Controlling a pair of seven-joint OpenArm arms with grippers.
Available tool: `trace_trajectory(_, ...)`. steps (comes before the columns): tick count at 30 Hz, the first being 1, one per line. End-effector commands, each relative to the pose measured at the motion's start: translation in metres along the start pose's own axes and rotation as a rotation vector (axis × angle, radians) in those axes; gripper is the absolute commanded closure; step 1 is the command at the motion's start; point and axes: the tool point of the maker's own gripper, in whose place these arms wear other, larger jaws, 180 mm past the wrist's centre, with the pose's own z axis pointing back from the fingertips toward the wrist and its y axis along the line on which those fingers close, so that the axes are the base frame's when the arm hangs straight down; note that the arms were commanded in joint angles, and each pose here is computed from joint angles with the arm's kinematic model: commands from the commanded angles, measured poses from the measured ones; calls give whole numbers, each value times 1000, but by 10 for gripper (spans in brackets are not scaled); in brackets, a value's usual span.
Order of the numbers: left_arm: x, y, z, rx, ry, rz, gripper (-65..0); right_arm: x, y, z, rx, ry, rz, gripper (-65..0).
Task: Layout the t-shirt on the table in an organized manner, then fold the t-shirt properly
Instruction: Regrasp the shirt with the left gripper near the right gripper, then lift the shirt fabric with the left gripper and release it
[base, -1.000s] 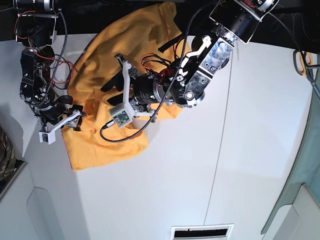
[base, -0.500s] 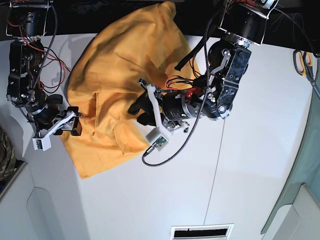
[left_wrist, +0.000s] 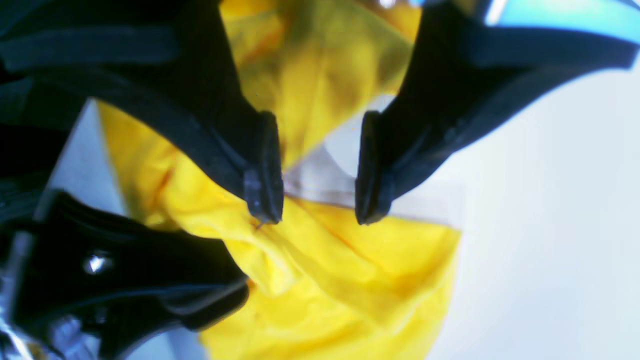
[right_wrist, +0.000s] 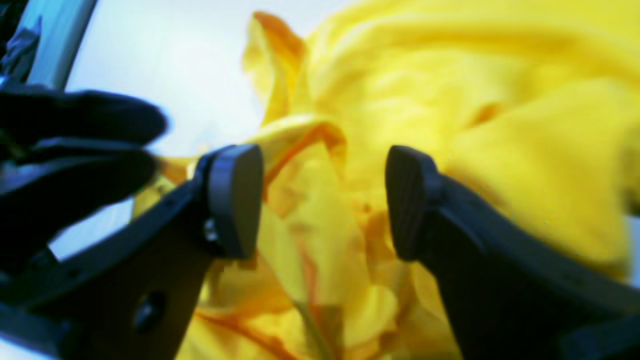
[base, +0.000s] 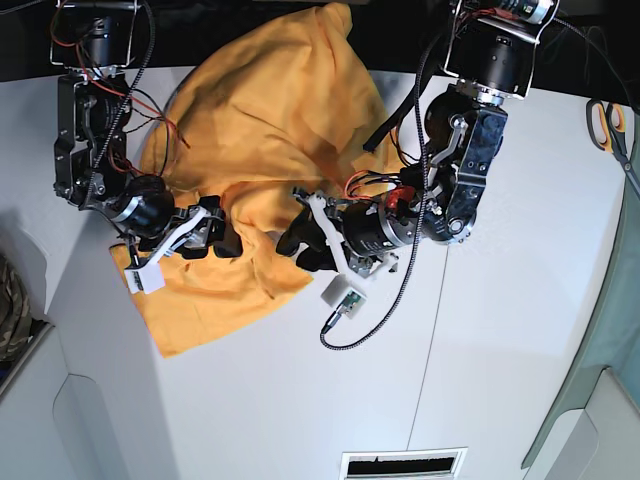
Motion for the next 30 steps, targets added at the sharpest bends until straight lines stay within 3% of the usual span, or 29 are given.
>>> trace_trajectory(1, 29, 3, -3, -3, -80, 1, -275, 19, 4, 1, 10, -50, 23, -381)
trace_trajectory(5, 36, 25, -15, 22, -92, 31, -276, 14, 7, 0, 16, -34, 17, -362)
trace_trajectory(10, 33, 39, -34, 30, -47, 76, -276, -10, 4, 2, 10, 11, -6, -209)
trace_trajectory(21, 30, 23, -60, 31, -73, 24, -267, -42, 3, 6, 5, 53, -40, -188)
trace_trajectory(23, 30, 23, -60, 32, -73, 24, -183, -40, 2, 6, 4, 43, -39, -153)
trace_trajectory(26, 30, 23, -60, 31, -75, 24, 0, -38, 2, 6, 4, 31, -39, -98)
trace_trajectory(30, 30, 16, -60, -4, -73, 11, 0, -38, 2, 6, 4, 28, -39, 0)
